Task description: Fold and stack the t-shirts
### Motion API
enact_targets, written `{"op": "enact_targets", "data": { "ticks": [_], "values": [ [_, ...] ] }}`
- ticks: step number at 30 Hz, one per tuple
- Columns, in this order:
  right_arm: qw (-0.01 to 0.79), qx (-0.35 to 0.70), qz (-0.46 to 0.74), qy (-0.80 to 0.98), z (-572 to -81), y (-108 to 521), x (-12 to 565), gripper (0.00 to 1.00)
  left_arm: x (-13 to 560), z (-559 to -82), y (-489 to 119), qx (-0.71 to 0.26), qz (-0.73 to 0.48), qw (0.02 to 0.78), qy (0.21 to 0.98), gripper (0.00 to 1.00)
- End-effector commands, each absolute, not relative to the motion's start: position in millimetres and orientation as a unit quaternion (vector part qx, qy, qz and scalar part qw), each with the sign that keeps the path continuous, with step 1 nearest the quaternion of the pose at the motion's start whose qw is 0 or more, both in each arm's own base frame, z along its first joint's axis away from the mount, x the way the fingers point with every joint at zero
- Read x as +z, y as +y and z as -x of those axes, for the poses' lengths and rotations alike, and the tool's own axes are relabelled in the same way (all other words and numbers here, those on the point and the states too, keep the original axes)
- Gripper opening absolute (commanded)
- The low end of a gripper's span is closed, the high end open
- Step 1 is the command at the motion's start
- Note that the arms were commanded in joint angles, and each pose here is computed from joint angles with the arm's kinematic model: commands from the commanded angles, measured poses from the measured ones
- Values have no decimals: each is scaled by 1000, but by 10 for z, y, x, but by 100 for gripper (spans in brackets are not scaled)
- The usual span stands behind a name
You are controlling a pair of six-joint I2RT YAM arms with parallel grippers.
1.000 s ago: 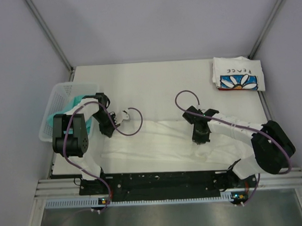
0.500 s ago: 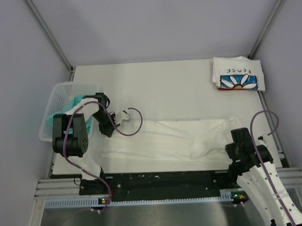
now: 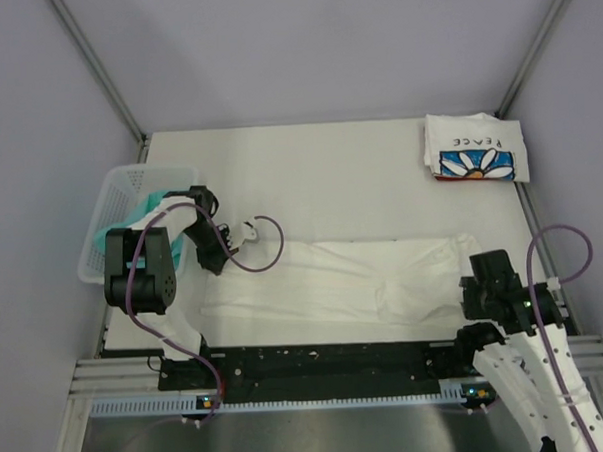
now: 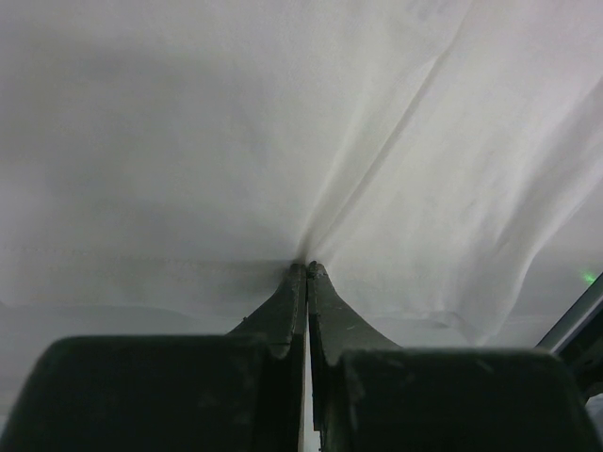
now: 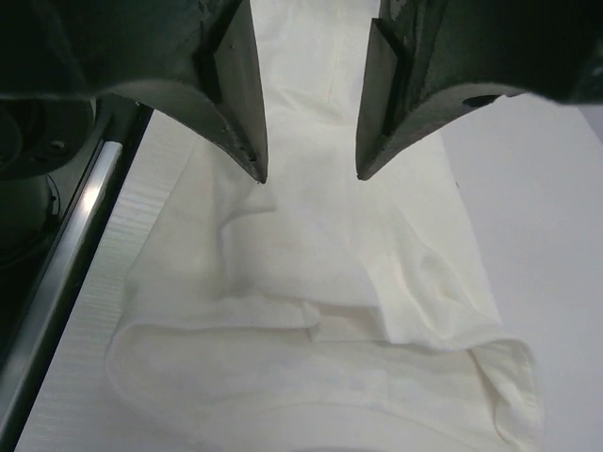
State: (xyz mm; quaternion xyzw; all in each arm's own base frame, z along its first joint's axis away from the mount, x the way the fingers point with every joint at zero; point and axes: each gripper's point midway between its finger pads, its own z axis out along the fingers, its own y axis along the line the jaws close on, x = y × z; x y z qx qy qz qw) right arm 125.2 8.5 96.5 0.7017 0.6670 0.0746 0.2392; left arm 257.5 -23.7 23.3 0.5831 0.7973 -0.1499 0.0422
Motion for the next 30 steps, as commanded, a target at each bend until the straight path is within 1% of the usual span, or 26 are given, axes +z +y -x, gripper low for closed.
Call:
{"op": "enact_targets", "data": {
  "ticks": [1,2,3,4,5,6,7,8,10,11,13,15,17,19,22,26,27,30],
  "values": [
    [303,-6,-672,675,-1050,-291,1253,47,346,-2587,-218,-149,-596,49,788,0],
    [343,-7,-636,691,-1205,-347,1391,47,352,-2579,-226,-152,-597,49,786,0],
    [396,12,-575,716,-1497,-329,1594,48,356,-2580,-228,-152,-598,50,786,0],
    [431,20,-518,739,-1758,-280,1752,48,362,-2566,-228,-154,-597,48,786,0],
    [450,12,-444,775,-1972,-218,1832,50,366,-2561,-228,-155,-598,47,785,0],
    [455,9,-384,803,-2158,-135,1854,56,370,-2538,-229,-157,-598,45,785,0],
    [445,1,-344,827,-2319,-68,1816,63,386,-2532,-223,-156,-599,44,784,0],
    [420,-13,-294,858,-2438,2,1707,65,392,-2515,-225,-157,-600,44,783,0],
    [370,-22,-213,904,-2643,149,1574,66,429,-2495,-219,-157,-600,42,783,3],
    [344,-33,-196,918,-2682,164,1501,66,458,-2478,-218,-157,-602,41,782,4],
    [317,-66,-192,926,-2756,105,1354,66,526,-2480,-226,-158,-603,44,780,5],
    [326,-94,-185,922,-2831,-13,1279,67,582,-2491,-228,-157,-603,48,781,3],
    [327,-82,-191,922,-2917,-70,1176,68,608,-2505,-241,-158,-603,50,780,0],
    [319,-60,-201,924,-2957,-121,1044,68,622,-2529,-248,-159,-599,51,783,0],
    [324,-34,-190,926,-3064,-138,892,66,612,-2517,-247,-161,-596,49,785,0],
    [311,-25,-181,933,-3156,-134,701,61,607,-2504,-255,-162,-595,47,786,0],
    [310,-19,-191,931,-3192,-186,650,57,603,-2500,-246,-162,-594,46,786,0],
    [299,-15,-213,930,-3204,-274,550,37,602,-2498,-235,-159,-593,44,788,0]
  ]
}}
